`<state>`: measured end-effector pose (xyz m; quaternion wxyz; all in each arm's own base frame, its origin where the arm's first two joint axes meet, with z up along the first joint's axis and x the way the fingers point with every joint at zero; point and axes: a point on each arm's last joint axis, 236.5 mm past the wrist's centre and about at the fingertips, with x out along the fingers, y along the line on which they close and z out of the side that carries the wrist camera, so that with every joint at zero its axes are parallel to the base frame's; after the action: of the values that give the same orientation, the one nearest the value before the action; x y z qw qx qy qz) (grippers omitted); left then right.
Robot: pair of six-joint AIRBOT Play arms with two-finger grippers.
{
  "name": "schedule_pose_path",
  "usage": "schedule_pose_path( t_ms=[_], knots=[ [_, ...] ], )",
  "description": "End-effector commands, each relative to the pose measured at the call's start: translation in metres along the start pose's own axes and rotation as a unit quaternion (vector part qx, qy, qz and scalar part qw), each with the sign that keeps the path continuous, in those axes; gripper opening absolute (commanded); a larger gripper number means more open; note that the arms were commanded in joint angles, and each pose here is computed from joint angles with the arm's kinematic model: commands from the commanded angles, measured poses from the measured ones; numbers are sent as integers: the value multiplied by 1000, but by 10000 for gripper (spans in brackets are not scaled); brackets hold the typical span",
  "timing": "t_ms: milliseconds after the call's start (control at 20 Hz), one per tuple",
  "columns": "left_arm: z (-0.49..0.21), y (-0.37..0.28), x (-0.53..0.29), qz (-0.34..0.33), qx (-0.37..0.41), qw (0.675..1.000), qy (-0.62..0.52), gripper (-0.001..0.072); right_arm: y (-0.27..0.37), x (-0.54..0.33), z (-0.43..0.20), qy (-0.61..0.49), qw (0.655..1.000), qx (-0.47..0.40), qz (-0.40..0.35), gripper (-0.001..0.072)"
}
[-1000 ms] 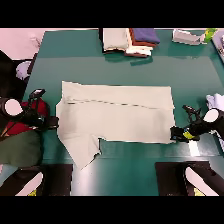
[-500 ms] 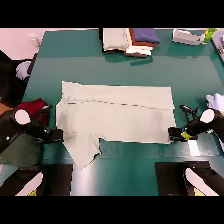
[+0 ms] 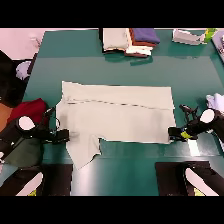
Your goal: Fold the shirts.
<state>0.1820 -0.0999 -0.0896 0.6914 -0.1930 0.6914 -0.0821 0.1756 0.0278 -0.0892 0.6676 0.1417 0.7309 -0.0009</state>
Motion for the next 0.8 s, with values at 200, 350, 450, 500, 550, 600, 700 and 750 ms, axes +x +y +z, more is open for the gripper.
schedule_pose_path(
  t_ms=[200, 350, 450, 500, 550, 600, 700, 750],
  knots=[
    [-12, 10, -26, 44, 70, 996, 42, 24, 2, -33, 6, 5, 1000, -17, -12, 18],
    [-23, 8, -53, 52, 95, 994, 8, 24, -14, -57, -1, 4, 998, -29, -54, 19],
    [-43, 3, -71, 48, 106, 993, 8, 24, -23, -71, -10, -12, 997, -34, -75, 18],
    [-52, 1, -79, 48, 109, 993, 10, 24, -27, -79, -18, -18, 996, -33, -85, 18],
    [-57, -2, -90, 47, 115, 992, 5, 24, -31, -86, -24, -27, 995, -30, -90, 18],
    [-55, -6, -99, 46, 123, 991, -5, 24, -34, -93, -26, -44, 994, -24, -94, 18],
    [-36, -17, -116, 43, 140, 988, -42, 24, -38, -100, -22, -74, 993, -11, -92, 17],
    [-22, -22, -122, 42, 146, 986, -62, 24, -38, -101, -18, -82, 993, -7, -91, 17]
  ],
)
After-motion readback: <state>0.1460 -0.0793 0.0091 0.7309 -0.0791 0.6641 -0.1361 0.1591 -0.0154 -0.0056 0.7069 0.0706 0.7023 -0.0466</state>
